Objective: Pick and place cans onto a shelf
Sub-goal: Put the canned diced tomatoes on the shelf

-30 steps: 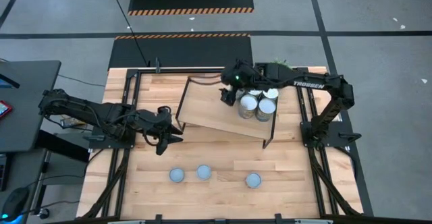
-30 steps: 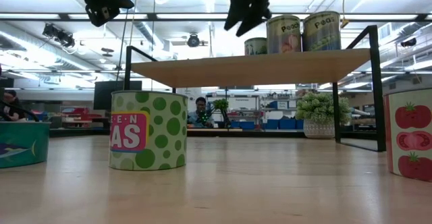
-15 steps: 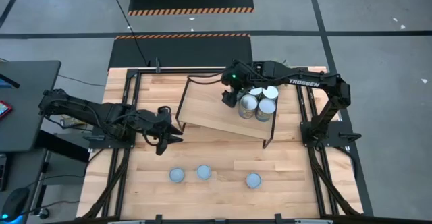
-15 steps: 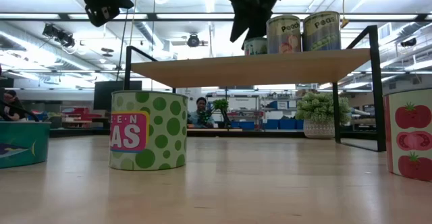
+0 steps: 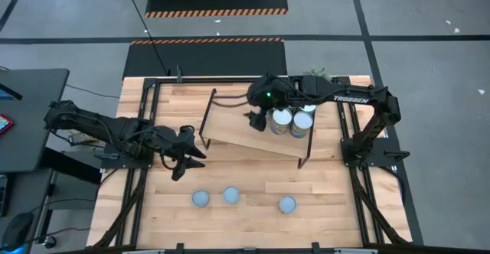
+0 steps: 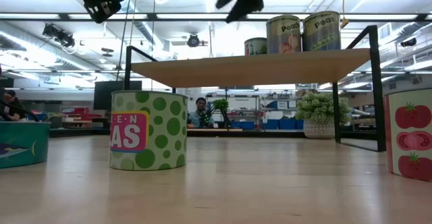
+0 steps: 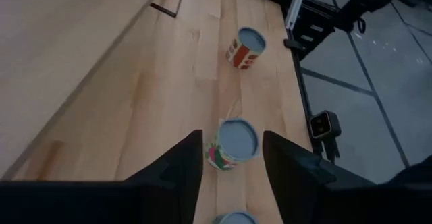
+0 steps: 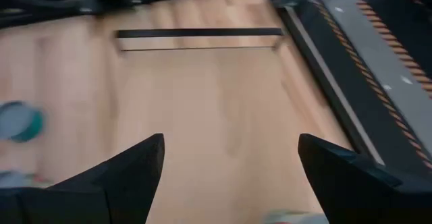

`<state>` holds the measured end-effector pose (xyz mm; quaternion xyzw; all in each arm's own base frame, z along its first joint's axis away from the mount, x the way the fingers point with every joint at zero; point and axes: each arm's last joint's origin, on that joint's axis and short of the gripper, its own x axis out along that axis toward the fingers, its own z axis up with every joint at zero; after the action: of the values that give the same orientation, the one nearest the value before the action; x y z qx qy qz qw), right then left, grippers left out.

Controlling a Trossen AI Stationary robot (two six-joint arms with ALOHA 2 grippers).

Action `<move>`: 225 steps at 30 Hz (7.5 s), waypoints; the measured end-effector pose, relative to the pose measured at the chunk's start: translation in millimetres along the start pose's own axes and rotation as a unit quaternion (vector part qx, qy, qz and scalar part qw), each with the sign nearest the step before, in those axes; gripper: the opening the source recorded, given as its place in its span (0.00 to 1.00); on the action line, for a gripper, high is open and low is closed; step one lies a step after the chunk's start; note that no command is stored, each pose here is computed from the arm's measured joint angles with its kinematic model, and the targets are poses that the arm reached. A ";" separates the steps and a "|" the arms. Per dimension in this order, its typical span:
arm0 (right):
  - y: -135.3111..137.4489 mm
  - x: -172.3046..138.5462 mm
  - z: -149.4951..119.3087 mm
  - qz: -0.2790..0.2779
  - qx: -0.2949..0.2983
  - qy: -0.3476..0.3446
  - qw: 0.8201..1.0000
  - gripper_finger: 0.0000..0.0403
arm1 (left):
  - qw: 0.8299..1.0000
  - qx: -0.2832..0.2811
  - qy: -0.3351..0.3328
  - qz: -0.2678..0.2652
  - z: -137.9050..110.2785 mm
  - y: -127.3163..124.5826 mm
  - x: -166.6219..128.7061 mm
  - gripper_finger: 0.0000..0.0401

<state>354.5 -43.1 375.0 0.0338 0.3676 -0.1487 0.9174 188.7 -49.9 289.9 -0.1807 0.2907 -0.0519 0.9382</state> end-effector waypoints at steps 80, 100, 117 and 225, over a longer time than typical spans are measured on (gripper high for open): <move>244.8 54.9 -86.8 0.166 -0.151 0.070 0.972 0.96 | 0.958 -0.064 0.271 0.070 -90.7 -119.6 83.1 0.58; 262.7 24.4 -180.6 0.152 -0.216 0.320 0.910 0.96 | 0.976 -0.030 0.199 0.086 -78.4 -114.6 90.3 0.58; 251.8 42.6 -232.1 0.107 -0.293 0.345 0.886 0.96 | 0.976 -0.033 0.197 0.084 -78.1 -115.1 90.5 0.58; 43.0 53.4 1.0 -0.073 -0.152 0.224 0.960 0.90 | 0.977 0.035 0.193 0.088 -35.7 -79.1 37.3 0.58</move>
<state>404.6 -15.5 337.1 -0.1008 0.5832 -0.1457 0.7928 199.9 -142.0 272.1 -0.1083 0.4794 -0.0131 0.8708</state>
